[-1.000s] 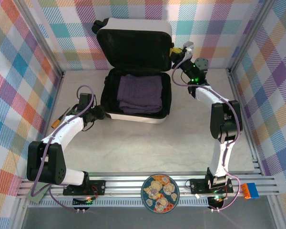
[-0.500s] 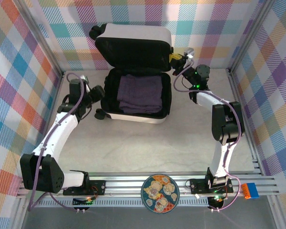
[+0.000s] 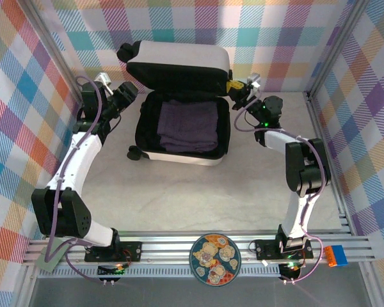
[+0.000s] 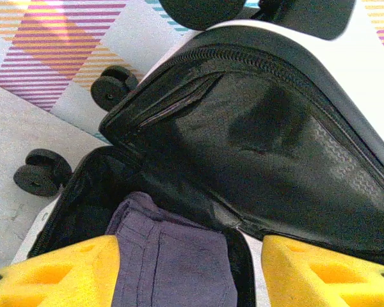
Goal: Pack the luggage
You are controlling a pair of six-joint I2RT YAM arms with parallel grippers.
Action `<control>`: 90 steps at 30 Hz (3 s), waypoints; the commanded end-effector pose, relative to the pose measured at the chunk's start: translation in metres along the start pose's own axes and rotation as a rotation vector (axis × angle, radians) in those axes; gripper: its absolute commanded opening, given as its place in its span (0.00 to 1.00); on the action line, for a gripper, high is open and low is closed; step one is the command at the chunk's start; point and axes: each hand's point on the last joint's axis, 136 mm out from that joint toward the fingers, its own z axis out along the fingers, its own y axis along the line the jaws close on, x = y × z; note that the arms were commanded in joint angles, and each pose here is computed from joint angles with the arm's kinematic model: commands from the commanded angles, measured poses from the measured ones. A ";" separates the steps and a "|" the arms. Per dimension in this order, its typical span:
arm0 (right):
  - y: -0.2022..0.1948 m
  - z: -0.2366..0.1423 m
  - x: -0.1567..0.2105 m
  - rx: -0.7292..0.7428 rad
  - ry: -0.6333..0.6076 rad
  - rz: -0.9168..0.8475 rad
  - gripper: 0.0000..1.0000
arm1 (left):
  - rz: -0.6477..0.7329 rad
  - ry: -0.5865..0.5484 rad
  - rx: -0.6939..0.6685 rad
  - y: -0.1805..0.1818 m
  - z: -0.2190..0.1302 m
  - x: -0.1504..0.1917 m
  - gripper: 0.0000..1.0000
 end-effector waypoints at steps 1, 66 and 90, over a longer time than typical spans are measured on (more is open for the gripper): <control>0.021 -0.008 -0.041 -0.057 -0.094 -0.087 0.00 | 0.007 -0.042 0.057 -0.015 -0.017 -0.012 0.60; 0.036 -0.062 0.120 0.084 0.683 0.924 0.99 | 0.137 0.497 0.094 0.058 0.078 0.066 0.64; 0.088 -0.053 0.060 -0.142 0.639 0.879 0.99 | 0.254 0.517 0.245 -0.044 -0.006 0.116 0.64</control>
